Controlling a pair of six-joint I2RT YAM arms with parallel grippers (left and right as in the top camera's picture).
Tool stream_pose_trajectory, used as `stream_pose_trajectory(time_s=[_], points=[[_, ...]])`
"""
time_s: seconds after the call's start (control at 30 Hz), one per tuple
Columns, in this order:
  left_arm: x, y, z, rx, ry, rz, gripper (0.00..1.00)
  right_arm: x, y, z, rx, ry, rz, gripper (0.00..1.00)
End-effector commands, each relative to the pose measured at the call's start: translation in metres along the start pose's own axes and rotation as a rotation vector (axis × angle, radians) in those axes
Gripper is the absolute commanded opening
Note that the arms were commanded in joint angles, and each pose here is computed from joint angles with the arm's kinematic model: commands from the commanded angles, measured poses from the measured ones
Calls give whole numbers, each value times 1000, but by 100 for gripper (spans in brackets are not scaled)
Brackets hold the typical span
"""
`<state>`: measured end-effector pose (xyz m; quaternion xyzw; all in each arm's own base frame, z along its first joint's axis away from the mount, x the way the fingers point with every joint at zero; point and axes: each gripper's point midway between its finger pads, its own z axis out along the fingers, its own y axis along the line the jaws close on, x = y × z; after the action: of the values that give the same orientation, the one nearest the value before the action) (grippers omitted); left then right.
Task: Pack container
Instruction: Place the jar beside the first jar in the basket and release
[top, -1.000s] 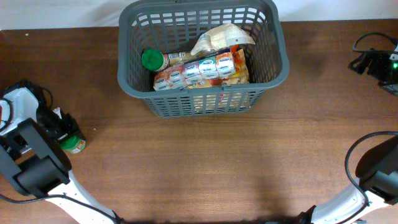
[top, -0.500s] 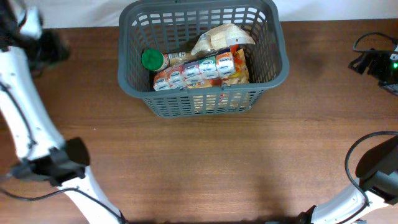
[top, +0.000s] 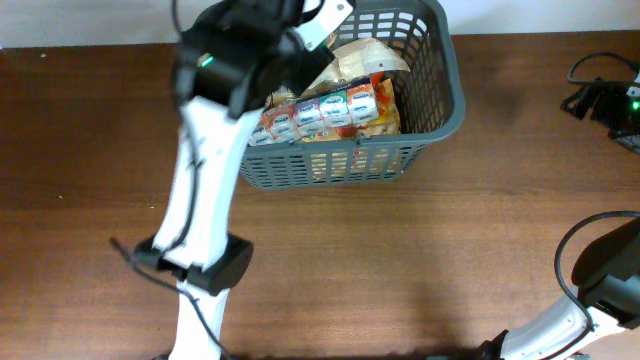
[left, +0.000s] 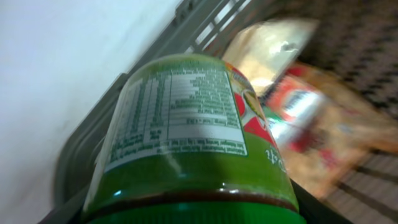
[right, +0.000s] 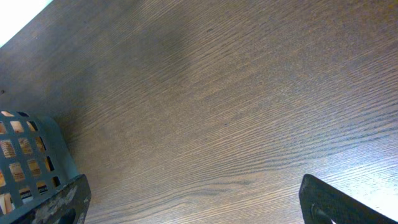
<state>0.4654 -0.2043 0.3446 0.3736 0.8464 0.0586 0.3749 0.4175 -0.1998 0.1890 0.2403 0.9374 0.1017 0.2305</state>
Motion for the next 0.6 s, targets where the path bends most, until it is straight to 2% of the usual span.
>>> stream_pose_trajectory(time_s=[0.0, 0.07, 0.23, 0.27, 0.3, 0.33, 0.57], points=[[41, 12, 84, -32, 176, -10, 9, 1, 4, -2, -10, -3, -1, 99], [56, 22, 114, -39, 211, -30, 9, 1, 4, -2, -10, -2, -1, 99], [80, 42, 143, -56, 253, -72, 9, 1, 4, -2, -10, -3, -1, 98], [82, 44, 143, -61, 255, -94, 18, 1, 4, -2, -10, -3, -1, 99], [79, 47, 137, -74, 242, -142, 93, 1, 4, -2, -10, -3, -1, 99], [76, 49, 133, -80, 233, -164, 99, 1, 4, -2, -10, -3, -1, 99], [24, 69, 22, -148, 28, -216, 99, 1, 4, -2, -10, -2, -1, 99]])
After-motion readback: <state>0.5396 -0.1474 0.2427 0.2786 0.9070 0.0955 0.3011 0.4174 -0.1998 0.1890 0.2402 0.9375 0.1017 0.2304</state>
